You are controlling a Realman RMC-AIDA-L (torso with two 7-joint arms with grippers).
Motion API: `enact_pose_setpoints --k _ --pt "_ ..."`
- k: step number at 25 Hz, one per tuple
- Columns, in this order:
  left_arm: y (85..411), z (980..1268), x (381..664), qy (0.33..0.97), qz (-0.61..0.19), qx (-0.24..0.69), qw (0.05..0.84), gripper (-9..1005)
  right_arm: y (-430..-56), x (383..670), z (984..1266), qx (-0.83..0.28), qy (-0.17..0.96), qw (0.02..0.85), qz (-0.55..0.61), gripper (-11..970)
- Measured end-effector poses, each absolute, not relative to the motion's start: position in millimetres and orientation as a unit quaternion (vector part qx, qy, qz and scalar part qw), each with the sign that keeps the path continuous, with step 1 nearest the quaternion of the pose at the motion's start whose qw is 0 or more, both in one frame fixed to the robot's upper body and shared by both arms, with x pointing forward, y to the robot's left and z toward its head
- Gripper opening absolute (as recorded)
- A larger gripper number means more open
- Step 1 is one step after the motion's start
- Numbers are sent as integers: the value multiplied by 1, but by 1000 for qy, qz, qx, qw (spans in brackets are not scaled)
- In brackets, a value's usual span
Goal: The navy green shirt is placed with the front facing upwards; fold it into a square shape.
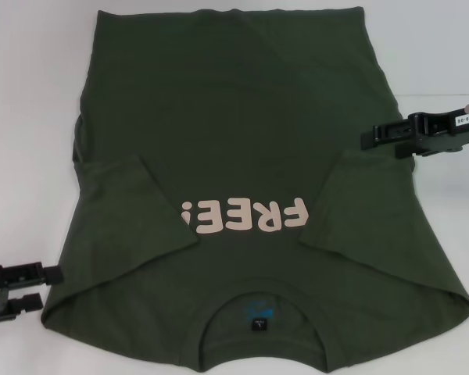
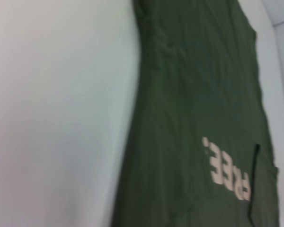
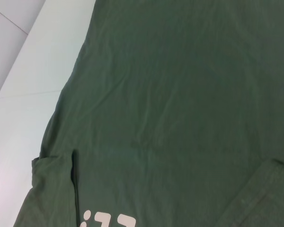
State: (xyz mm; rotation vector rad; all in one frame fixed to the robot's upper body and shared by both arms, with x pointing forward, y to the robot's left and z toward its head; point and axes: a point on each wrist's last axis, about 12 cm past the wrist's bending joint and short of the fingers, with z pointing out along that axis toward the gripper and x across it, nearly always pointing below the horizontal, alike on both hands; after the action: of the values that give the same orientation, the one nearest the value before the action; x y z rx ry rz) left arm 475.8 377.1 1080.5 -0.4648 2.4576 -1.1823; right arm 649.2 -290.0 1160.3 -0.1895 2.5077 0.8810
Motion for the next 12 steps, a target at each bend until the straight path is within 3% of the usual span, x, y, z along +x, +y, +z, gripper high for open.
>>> enact_pose_setpoints --k 12 --pt "375 1062 475 874 -406 -204 174 720 -292 646 1157 -64 915 233 323 914"
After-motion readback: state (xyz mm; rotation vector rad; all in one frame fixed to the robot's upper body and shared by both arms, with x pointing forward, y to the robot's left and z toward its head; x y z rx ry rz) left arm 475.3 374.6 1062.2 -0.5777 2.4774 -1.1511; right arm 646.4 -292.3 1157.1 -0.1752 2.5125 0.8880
